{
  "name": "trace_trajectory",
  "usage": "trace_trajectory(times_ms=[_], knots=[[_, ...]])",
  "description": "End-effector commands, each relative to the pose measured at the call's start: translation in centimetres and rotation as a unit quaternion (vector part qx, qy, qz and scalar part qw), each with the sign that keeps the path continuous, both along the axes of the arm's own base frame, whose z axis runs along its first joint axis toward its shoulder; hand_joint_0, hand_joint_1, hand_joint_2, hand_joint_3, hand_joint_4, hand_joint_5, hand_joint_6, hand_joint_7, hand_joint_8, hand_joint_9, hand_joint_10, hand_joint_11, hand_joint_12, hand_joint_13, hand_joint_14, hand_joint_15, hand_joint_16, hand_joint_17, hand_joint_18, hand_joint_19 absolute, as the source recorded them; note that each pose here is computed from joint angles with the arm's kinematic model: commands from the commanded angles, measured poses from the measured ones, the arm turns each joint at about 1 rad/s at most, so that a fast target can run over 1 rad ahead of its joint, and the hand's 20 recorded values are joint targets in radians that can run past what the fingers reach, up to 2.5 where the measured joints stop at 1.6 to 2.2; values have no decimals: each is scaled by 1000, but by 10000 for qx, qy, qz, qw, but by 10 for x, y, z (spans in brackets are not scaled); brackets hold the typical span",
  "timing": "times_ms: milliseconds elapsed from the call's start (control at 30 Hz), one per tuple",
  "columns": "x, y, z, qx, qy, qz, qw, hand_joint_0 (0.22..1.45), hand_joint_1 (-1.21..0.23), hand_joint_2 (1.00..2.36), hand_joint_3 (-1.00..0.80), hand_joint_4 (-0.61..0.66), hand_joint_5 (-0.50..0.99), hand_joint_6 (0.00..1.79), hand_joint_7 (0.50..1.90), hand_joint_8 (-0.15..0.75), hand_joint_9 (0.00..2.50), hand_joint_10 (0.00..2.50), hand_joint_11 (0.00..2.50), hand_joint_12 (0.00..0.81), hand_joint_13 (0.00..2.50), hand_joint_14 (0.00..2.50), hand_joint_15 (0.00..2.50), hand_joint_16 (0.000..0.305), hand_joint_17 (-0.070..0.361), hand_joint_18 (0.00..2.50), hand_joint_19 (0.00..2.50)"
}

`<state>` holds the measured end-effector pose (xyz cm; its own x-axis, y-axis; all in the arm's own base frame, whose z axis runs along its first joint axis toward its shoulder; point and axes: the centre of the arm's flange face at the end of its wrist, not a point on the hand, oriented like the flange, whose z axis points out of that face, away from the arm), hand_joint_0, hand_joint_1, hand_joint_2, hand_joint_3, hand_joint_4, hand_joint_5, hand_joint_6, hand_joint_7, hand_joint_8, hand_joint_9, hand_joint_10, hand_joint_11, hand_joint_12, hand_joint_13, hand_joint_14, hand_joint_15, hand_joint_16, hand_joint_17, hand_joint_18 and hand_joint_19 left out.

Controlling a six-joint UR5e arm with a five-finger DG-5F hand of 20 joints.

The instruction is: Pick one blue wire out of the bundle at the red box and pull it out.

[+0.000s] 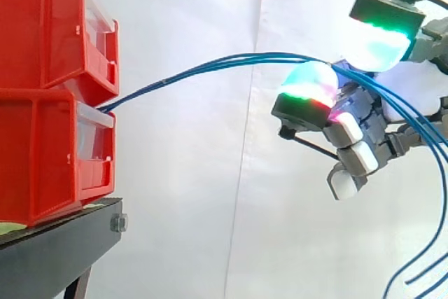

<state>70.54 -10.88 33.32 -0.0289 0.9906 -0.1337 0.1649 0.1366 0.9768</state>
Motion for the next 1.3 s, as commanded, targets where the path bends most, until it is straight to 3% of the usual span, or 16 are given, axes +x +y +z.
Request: trace_trajectory(times_ms=[0, 200, 400, 567, 700, 800, 933, 1033, 1267], knots=[[0, -1, 0, 1, 3, -3, 10000, 582, -701, 1000, -500, 186, -146, 928, 952, 358, 915, 13, 636, 428, 883, 17, 506, 56, 126, 765, 466], [0, -1, -1, 1, 3, -3, 10000, 588, -657, 1009, -396, 169, -128, 931, 1030, 370, 972, 13, 643, 424, 921, 19, 531, 55, 125, 776, 493], [0, -1, -1, 0, 11, -3, 10000, 569, -503, 1012, -333, 166, -115, 921, 1084, 372, 1002, 12, 636, 427, 927, 18, 559, 56, 127, 752, 538], [0, -2, -1, 0, 11, -11, 10000, 563, -577, 1013, -318, 191, -122, 917, 1080, 376, 999, 16, 635, 429, 927, 19, 562, 57, 127, 753, 539], [0, -3, -1, 0, 11, -18, 10000, 529, -634, 1007, -417, 202, -132, 917, 1039, 374, 972, 14, 632, 437, 926, 19, 564, 59, 132, 768, 521], [0, -4, -1, 2, 3, -18, 10000, 503, -616, 1000, -492, 208, -134, 914, 1001, 380, 970, 13, 637, 449, 927, 17, 555, 61, 136, 780, 521], [-1, -5, -1, 2, 11, -26, 10000, 492, -490, 1000, -500, 201, -136, 901, 978, 382, 967, 11, 629, 450, 921, 18, 553, 62, 139, 770, 526], [-1, -5, -1, 0, 11, -34, 10000, 548, -450, 1005, -436, 186, -134, 894, 1003, 369, 967, 14, 626, 432, 906, 20, 557, 58, 130, 736, 538], [-2, -11, -1, -48, 11, -79, 10000, 576, -566, 1016, -264, 192, -122, 899, 1058, 371, 1000, 15, 641, 427, 935, 18, 556, 56, 126, 777, 531]])
